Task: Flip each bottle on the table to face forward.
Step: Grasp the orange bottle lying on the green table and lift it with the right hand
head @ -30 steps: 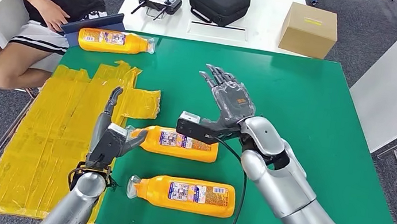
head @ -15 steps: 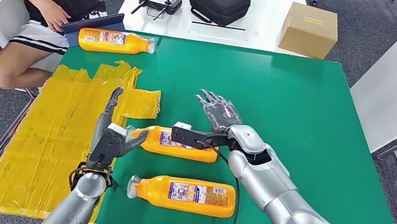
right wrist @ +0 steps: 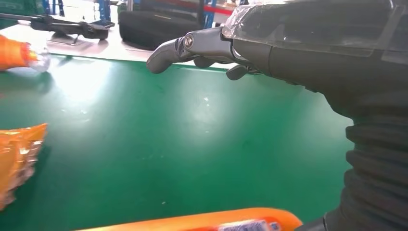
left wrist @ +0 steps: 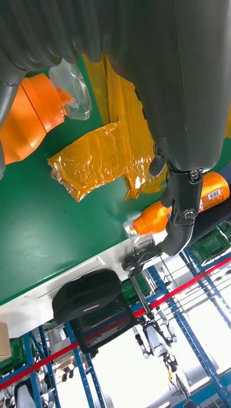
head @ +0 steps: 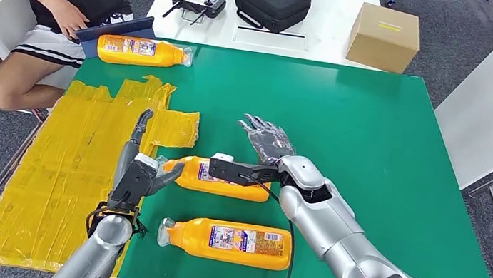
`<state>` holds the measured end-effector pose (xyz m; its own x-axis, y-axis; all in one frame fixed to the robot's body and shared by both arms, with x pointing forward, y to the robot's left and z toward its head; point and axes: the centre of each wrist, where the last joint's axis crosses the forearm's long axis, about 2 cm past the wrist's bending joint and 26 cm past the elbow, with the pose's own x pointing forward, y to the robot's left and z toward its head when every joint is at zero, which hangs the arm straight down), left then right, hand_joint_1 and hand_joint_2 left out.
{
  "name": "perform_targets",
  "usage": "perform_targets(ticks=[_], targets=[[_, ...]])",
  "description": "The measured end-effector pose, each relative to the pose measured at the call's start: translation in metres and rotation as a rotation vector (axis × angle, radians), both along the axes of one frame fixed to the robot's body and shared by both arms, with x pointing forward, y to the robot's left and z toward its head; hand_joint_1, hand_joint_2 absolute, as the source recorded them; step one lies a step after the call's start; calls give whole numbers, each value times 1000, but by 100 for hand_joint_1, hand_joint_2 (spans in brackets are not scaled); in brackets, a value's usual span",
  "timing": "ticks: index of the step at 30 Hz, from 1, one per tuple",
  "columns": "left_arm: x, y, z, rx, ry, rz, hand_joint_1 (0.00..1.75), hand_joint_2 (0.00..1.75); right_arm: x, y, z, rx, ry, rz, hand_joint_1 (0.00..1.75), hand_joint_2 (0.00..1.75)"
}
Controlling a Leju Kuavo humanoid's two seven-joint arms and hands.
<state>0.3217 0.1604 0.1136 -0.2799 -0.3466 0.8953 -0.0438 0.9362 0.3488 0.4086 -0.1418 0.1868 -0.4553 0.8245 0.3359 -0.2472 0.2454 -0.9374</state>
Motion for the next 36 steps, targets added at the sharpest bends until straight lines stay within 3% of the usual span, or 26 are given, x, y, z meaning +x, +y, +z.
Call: perform_targets(ticks=[6, 22, 36], targets=[[0, 0, -1, 1, 4, 2, 0, 175, -2, 2, 0, 36, 42, 39, 0, 175], [-1, 9, -5, 1, 11, 42, 0, 175, -32, 2, 13, 71, -104, 135, 0, 175], [1, 9, -4, 6, 7, 42, 0, 175, -37, 9, -14, 52, -18, 125, 0, 175]])
